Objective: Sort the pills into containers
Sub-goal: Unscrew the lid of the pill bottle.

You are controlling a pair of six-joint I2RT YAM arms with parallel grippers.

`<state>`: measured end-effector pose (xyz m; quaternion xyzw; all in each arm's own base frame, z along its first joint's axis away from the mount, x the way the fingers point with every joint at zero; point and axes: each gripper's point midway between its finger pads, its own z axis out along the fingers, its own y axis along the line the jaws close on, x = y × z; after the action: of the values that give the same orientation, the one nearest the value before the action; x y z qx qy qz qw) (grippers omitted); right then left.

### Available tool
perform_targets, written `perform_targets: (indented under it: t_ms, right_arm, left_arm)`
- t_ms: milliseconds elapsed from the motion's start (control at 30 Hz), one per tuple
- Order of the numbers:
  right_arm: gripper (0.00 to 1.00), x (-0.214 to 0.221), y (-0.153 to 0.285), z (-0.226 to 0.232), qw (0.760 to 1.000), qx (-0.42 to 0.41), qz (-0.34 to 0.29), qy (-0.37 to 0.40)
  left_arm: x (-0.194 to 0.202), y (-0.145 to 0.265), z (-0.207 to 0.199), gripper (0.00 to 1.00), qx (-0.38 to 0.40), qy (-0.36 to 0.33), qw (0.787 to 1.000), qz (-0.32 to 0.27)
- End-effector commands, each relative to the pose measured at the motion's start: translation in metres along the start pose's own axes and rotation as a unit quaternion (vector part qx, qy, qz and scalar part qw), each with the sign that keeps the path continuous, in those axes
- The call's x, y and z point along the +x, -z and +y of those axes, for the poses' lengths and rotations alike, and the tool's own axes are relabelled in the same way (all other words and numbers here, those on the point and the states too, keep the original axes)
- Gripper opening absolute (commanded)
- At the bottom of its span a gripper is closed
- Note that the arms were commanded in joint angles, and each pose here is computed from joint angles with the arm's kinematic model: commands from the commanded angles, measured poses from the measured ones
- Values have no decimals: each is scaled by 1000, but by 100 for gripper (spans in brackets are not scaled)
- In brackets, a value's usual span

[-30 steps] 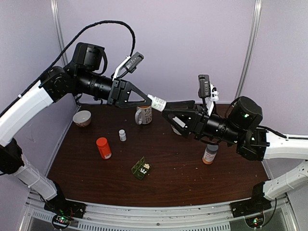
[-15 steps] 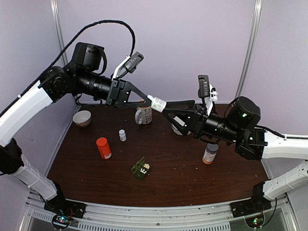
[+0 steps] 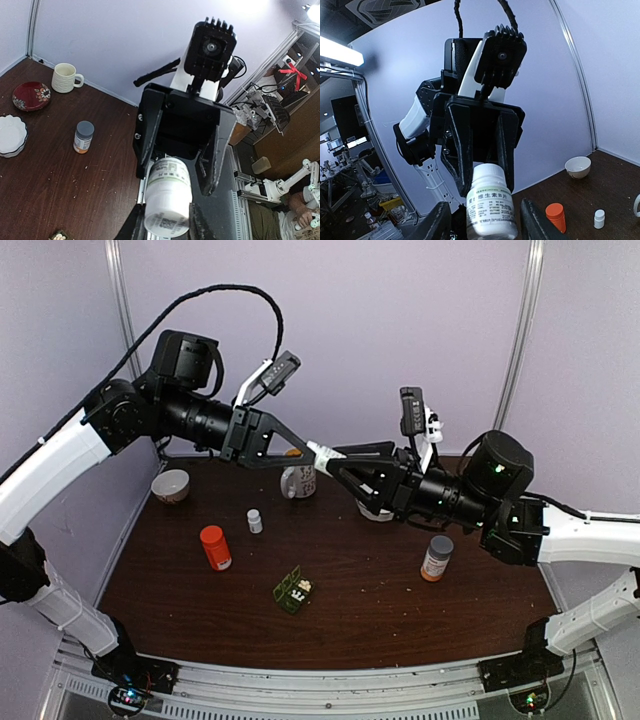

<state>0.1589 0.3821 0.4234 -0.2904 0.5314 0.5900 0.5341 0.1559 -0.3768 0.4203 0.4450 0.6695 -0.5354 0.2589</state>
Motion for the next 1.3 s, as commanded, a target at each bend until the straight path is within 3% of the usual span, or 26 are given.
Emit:
perform_targets:
  t_ms: [0,167,367,700,1000,1267]
  right_arm:
    - [49,-7,-3,5,1000,-13,-3,7]
    - [53,-1,-3,2,1000,-11,4,2]
    - [31,0,-2,2,1000,-15,2,-2]
    - [24,0,-1,3,1000,-20,3,11]
    - [22,10,7,-16,977,31,25,208]
    - [18,0,19,-17,940,50,8,338]
  left_arm:
    - [-10,6,-15,0,19,-24,999,-21]
    - [-11,7,-17,0,20,-26,999,-23]
    - [-10,6,-16,0,20,-24,999,-22]
    - [-14,8,-12,3,3,-19,999,-32]
    - [-21,2,-9,0,18,131,991,-30]
    - [-19,-5,-4,1,42,278,959,-35]
